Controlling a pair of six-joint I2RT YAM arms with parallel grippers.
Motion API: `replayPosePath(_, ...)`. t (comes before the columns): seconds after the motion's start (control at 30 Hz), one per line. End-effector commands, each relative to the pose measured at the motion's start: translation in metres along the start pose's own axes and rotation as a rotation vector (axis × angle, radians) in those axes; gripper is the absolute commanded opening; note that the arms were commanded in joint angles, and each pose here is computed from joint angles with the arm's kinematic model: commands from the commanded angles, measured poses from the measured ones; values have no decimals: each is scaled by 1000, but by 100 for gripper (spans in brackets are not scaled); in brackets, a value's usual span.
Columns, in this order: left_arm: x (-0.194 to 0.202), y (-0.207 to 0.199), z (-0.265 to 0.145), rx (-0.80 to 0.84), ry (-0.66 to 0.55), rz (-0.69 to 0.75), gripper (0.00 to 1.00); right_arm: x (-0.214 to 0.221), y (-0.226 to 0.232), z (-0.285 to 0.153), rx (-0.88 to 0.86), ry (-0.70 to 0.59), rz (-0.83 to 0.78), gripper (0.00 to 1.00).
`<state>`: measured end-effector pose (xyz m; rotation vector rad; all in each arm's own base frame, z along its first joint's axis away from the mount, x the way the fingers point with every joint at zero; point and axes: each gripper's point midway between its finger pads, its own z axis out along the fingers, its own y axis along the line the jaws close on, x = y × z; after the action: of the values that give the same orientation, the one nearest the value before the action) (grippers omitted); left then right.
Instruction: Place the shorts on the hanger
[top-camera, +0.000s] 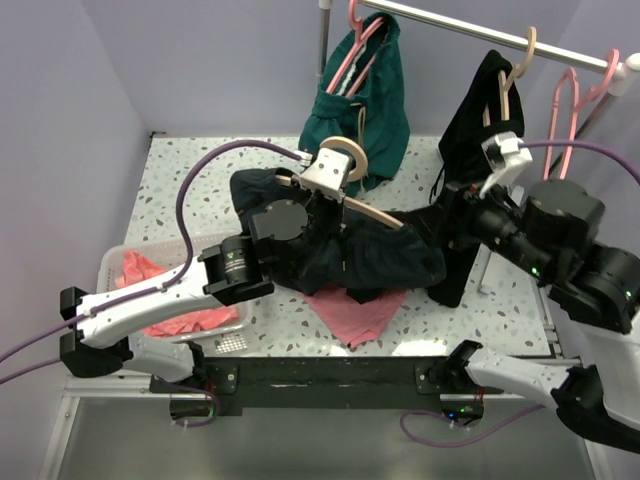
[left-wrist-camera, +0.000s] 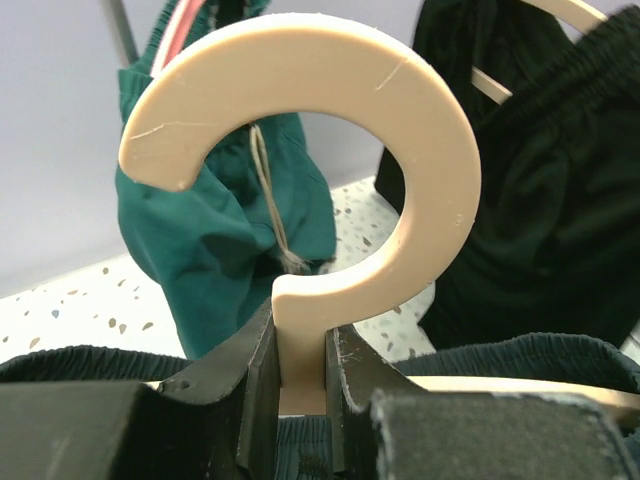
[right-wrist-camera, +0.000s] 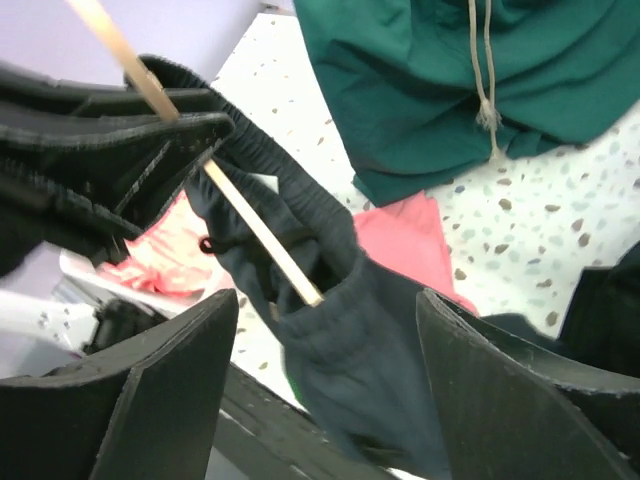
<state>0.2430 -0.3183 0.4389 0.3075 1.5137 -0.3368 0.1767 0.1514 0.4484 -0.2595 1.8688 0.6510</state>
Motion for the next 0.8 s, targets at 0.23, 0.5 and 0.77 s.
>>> replayPosePath(0.23, -16, -1, -41, 214, 24, -68, 0, 62, 25, -14, -301, 180, -270, 78)
replayPosePath(0.5, -9, 2, -40, 192, 37, -49, 0, 84, 31, -1, -359, 273, -301, 80)
replayPosePath(0.77, -6, 3, -37, 168, 32, -47, 0, 94, 46, -6, -474, 316, -304, 80)
